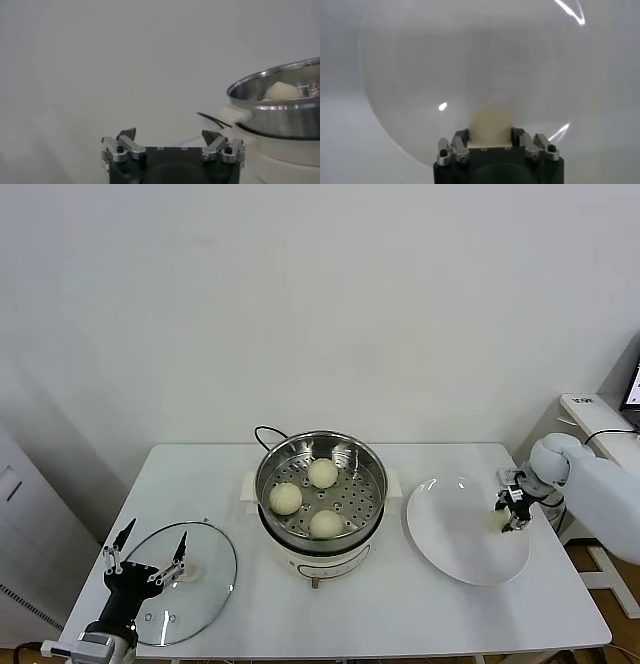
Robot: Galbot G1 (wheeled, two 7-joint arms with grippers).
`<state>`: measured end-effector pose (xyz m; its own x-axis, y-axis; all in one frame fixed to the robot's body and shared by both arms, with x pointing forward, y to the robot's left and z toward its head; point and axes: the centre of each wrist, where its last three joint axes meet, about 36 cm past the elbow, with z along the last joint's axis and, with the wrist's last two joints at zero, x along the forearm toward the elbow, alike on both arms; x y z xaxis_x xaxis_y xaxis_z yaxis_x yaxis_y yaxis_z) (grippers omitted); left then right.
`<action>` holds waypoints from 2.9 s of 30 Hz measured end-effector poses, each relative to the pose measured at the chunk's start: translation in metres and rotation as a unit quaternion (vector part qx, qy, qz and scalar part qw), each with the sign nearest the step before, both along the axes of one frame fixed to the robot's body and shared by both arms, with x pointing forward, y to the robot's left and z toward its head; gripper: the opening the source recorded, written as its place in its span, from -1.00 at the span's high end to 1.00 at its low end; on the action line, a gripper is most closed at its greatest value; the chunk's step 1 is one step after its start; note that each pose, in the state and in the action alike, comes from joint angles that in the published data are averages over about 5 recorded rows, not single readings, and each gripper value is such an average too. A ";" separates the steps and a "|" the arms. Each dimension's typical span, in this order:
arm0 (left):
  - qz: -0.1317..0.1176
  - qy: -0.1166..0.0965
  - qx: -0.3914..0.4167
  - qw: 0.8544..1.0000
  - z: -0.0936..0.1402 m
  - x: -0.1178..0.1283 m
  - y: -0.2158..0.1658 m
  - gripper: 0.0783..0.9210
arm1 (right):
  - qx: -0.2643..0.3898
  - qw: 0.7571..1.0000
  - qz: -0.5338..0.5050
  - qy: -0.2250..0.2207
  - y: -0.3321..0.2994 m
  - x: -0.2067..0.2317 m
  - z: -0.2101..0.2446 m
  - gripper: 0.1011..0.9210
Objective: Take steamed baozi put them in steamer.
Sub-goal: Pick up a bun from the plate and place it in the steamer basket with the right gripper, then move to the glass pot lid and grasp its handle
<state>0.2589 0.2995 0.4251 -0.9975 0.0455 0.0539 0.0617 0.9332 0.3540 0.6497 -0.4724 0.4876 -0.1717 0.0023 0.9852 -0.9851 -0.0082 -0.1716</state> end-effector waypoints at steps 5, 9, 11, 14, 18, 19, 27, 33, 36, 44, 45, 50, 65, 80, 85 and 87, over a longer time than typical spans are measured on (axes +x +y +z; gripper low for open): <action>-0.001 -0.004 -0.001 1.000 0.002 0.001 -0.001 -0.77 | 0.030 0.999 0.014 -0.020 0.027 0.019 0.045 0.19; -0.002 -0.007 -0.002 1.000 0.004 0.001 -0.001 -0.77 | 0.070 0.996 0.030 -0.036 0.065 0.039 0.095 0.20; -0.001 -0.008 -0.003 1.000 0.004 0.001 -0.001 -0.77 | 0.091 0.994 0.040 -0.043 0.089 0.049 0.122 0.20; 0.000 -0.009 -0.005 1.000 0.005 0.000 0.000 -0.77 | 0.126 0.989 0.053 -0.054 0.128 0.060 0.161 0.20; 0.002 -0.011 -0.008 1.000 0.005 0.000 0.000 -0.77 | 0.171 0.981 0.071 -0.049 0.188 0.066 0.196 0.20; 0.003 -0.011 -0.009 1.000 0.005 0.000 0.000 -0.77 | 0.181 0.980 0.075 -0.044 0.203 0.066 0.201 0.20; 0.008 -0.013 -0.013 1.000 0.005 -0.002 0.003 -0.77 | 0.214 0.974 0.074 0.013 0.285 0.052 0.188 0.21; 0.009 -0.012 -0.016 1.000 0.003 -0.002 0.003 -0.77 | 0.206 0.975 0.061 0.054 0.302 0.040 0.154 0.21; 0.009 -0.011 -0.018 1.000 0.002 -0.002 0.002 -0.77 | 0.198 0.976 0.056 0.066 0.302 0.036 0.143 0.20; 0.009 -0.011 -0.019 1.000 0.001 0.000 0.002 -0.77 | 0.175 0.981 0.045 0.074 0.294 0.032 0.128 0.19; 0.009 -0.011 -0.019 1.000 0.001 0.000 0.002 -0.77 | 0.173 0.981 0.044 0.075 0.292 0.031 0.126 0.19; 0.009 -0.010 -0.020 1.000 0.000 -0.001 0.001 -0.77 | 0.164 0.983 0.041 0.075 0.288 0.029 0.117 0.13; 0.005 -0.011 -0.020 1.000 0.002 0.000 -0.001 -0.77 | 0.182 0.982 0.019 0.042 0.276 0.036 0.133 -0.74; 0.000 -0.014 -0.016 1.000 0.005 0.005 -0.003 -0.77 | 0.425 0.894 -0.075 -0.116 0.215 0.033 0.145 -0.76; -0.003 -0.014 -0.014 1.000 0.005 0.007 -0.006 -0.77 | 0.522 0.802 -0.169 -0.234 0.179 0.019 0.111 -0.76; -0.004 -0.014 -0.013 1.000 0.005 0.007 -0.007 -0.77 | 0.549 0.762 -0.209 -0.272 0.163 0.010 0.092 -0.76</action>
<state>0.2658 0.2924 0.4302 -0.9982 0.0552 0.0242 0.0601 0.9418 0.3309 0.6600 -0.3089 0.5800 -0.7657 -0.6059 0.2162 -0.6430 0.7295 -0.2330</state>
